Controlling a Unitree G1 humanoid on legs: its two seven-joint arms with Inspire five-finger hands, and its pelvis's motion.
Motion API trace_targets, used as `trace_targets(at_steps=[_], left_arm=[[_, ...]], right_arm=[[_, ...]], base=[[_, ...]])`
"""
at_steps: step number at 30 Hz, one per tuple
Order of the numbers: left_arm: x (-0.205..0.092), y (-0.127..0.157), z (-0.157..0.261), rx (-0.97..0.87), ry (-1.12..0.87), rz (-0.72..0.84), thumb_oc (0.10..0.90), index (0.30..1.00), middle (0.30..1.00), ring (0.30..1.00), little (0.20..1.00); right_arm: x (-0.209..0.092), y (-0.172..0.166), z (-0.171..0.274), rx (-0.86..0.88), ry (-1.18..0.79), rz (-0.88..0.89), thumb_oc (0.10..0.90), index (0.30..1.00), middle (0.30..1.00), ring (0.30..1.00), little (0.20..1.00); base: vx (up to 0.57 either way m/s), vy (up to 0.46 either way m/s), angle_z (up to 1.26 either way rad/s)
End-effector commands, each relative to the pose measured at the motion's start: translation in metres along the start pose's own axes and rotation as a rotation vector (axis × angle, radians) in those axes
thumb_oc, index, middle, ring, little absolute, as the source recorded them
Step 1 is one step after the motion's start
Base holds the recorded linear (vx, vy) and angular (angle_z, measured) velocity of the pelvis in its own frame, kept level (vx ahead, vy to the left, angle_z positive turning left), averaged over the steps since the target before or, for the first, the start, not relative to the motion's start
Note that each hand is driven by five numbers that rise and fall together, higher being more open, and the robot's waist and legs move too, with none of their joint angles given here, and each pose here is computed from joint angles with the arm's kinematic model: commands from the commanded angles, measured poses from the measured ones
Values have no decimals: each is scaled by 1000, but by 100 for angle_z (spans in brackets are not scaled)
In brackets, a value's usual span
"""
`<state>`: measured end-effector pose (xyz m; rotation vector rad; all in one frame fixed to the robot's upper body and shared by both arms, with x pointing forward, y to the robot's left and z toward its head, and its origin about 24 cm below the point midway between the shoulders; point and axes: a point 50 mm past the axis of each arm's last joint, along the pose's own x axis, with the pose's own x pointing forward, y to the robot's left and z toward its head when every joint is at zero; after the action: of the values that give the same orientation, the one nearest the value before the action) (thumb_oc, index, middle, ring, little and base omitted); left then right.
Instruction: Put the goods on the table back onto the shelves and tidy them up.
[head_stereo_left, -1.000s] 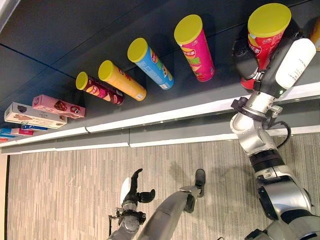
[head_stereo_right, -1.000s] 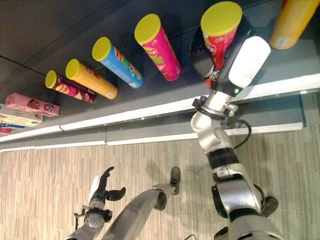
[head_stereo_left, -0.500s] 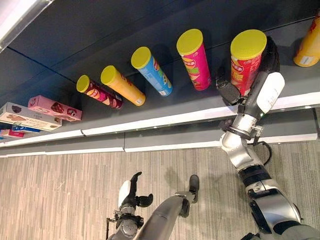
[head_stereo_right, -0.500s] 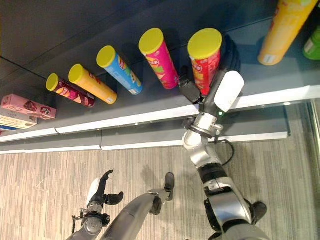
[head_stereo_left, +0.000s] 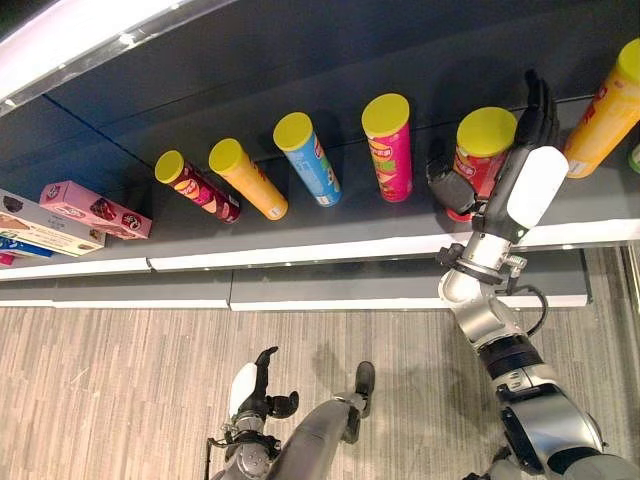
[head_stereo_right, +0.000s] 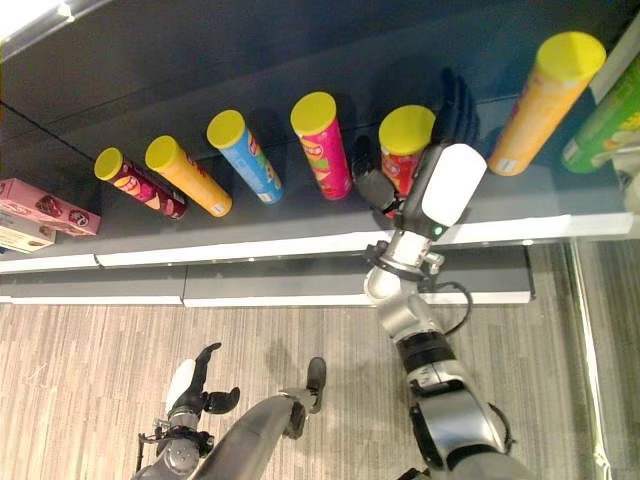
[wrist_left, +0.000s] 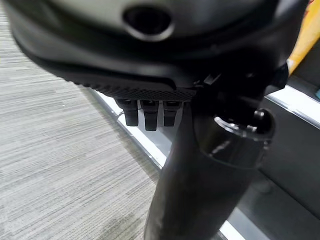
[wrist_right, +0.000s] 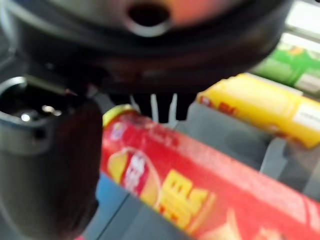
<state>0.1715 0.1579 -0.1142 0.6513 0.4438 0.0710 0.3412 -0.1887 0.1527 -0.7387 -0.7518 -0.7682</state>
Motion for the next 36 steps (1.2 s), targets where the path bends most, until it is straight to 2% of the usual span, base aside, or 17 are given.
trace_targets(at_steps=[1, 8, 22, 26, 31, 36], left_arm=[[-8, 17, -22, 68, 35, 83, 800, 900, 900, 900, 900], [-19, 14, -41, 142, 109, 45, 800, 900, 900, 900, 900], [-30, 14, -62, 248, 172, -11, 800, 900, 900, 900, 900], [-34, 16, -69, 263, 210, -24, 800, 900, 900, 900, 900], [-54, 16, -91, 285, 313, -60, 800, 900, 900, 900, 900], [-56, 16, -93, 274, 324, -66, 800, 900, 900, 900, 900]], right_arm=[[27, -22, 35, 118, -232, -136, 800, 900, 900, 900, 900], [3, -17, 28, 149, -174, -72, 800, 900, 900, 900, 900], [-16, -18, 18, 148, -132, -36, 800, 900, 900, 900, 900], [-38, -19, 18, 193, -95, 27, 800, 900, 900, 900, 900], [-88, -19, 29, 307, -66, 237, 800, 900, 900, 900, 900], [-107, -17, 29, 338, -27, 322, 800, 900, 900, 900, 900]], base=[[-35, -55, 1], [-17, -40, 3], [8, -44, 3], [10, -27, -3], [90, -63, -4], [41, -39, -6]])
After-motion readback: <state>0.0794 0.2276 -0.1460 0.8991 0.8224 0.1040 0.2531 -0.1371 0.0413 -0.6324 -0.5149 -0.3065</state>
